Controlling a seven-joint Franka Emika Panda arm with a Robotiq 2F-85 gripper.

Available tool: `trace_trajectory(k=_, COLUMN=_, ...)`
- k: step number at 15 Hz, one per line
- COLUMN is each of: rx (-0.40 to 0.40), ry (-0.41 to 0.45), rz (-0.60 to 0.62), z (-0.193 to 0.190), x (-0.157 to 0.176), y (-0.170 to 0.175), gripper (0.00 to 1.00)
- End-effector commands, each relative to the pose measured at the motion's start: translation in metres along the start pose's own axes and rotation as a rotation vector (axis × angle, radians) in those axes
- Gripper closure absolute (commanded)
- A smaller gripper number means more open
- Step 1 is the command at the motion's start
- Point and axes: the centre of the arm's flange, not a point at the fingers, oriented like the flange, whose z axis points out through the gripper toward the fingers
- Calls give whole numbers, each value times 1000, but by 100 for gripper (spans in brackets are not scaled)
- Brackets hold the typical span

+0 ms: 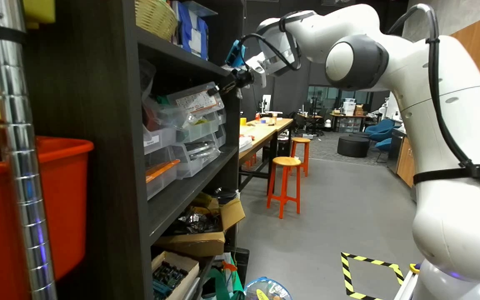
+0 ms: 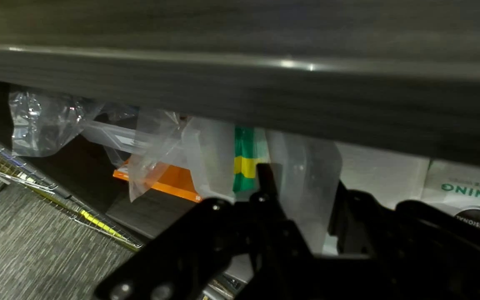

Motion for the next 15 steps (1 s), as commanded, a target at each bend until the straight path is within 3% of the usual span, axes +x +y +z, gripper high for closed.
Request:
trace_trajectory(k=1, rx=34, ry=32, rz=-21, z=2, x=-9, y=2, gripper=93)
trace_trajectory(k=15, rx=133, ry=107, rz=-55, z=-2, x=-11, y=0, gripper=93)
